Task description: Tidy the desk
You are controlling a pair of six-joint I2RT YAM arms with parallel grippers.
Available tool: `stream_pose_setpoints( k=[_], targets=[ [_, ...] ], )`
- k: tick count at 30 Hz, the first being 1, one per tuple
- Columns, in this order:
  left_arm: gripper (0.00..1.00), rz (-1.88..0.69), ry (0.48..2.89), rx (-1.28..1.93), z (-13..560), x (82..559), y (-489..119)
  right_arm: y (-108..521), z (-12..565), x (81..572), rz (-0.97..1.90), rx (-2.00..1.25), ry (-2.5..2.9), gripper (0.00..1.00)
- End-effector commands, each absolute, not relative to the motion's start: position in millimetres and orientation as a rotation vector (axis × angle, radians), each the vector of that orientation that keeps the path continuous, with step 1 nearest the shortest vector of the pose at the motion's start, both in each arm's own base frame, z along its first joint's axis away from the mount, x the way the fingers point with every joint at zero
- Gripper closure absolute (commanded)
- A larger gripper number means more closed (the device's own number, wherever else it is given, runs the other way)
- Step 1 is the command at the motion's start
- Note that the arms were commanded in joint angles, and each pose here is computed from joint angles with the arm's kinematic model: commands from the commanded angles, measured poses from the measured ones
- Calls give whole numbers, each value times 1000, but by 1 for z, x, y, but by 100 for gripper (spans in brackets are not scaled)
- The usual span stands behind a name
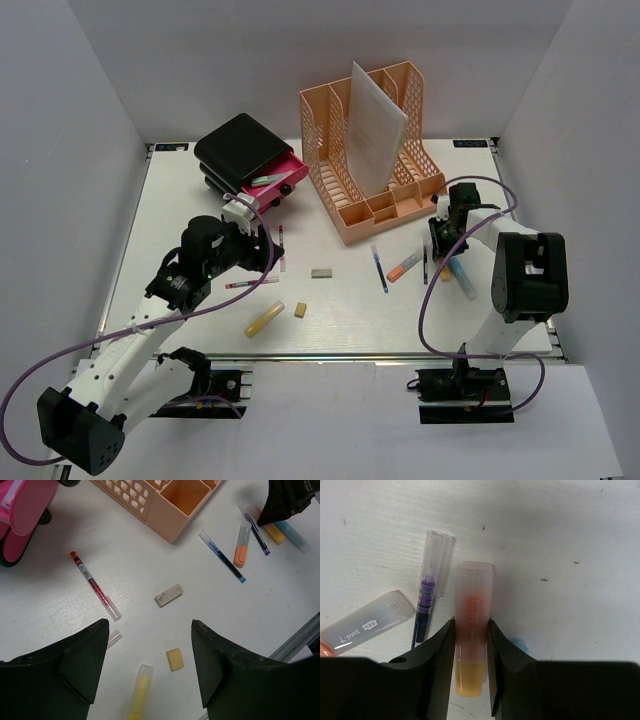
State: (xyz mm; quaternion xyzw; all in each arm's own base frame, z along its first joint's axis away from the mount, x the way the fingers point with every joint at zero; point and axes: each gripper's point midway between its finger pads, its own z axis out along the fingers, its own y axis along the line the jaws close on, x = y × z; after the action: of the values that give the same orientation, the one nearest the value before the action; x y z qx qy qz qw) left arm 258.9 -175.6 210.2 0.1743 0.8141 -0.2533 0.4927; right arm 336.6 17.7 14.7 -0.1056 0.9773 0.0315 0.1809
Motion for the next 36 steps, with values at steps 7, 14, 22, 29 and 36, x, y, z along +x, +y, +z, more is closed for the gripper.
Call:
stream_pose_setpoints(
  k=[7,14,22,29,36],
  targets=[
    [23,-587,1964,436,210,261,-175,41,104,366,227,-460,2538,100],
    [22,-636,1951,468,208,256,-181,126,246,380,384,-1057,2076,100],
    [21,-560,1983,377,205,246,-158,232,292,383,308,-1592,1534,100],
    [20,-455,1951,268,213,250,-138,334,326,407,242,-1673,1053,100],
    [21,-404,1938,216,216,253,-127,416,329,420,213,-1688,871,100]
  ],
)
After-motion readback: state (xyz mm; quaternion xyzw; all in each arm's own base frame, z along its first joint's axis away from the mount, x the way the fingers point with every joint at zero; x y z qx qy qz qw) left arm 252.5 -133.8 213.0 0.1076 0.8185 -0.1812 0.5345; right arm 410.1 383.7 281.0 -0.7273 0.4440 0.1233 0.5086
